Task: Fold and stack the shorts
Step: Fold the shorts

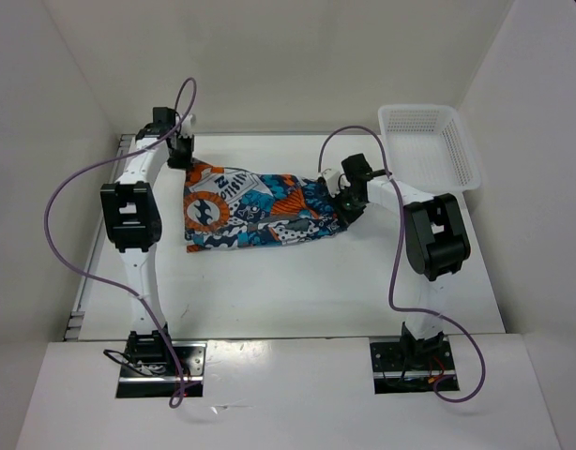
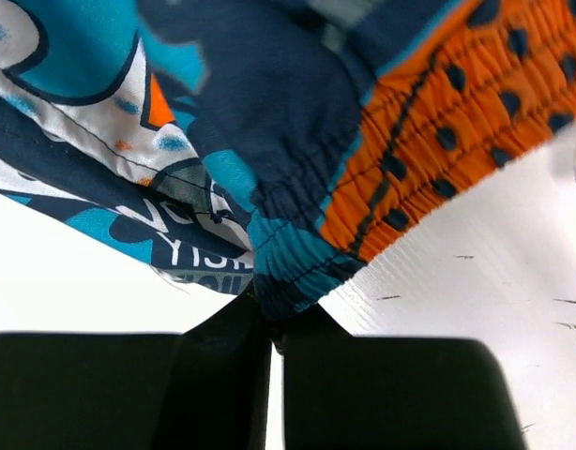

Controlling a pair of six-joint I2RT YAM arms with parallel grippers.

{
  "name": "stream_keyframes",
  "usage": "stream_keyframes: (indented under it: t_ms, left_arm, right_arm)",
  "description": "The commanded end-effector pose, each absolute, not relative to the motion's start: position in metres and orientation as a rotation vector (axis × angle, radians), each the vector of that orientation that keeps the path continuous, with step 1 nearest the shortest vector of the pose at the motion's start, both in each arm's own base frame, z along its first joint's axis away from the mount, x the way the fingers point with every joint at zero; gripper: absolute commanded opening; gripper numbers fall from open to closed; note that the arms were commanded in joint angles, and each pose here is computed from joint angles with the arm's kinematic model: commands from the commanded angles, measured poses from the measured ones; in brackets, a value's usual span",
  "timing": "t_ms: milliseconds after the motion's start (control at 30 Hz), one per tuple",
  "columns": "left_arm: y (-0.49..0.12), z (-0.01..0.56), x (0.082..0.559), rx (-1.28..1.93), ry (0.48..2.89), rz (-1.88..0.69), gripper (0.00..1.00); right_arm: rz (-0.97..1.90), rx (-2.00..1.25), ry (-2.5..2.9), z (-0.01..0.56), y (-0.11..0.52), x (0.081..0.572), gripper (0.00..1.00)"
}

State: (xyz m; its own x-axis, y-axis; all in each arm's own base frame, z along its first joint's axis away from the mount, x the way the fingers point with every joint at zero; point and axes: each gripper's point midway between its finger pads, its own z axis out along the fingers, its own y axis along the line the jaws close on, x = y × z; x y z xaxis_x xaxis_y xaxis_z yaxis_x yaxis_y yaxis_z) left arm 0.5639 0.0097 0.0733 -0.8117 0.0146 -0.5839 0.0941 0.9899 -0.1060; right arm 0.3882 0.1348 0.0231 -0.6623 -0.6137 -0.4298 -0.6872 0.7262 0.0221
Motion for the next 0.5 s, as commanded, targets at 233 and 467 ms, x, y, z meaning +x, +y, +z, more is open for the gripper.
stream_keyframes:
  t_ms: [233,467]
  left_arm:
    - [0.018,0.063,0.559,0.062,2.572,0.03,0.26]
    - [0.02,0.094,0.565,0.055,2.509,0.097,0.63]
  right_arm:
    - [0.279,-1.066,2.522,0.019,0.14,0.382,0.38]
    - [0.263,-1.025,2.324,0.1,0.156,0.421,0.77]
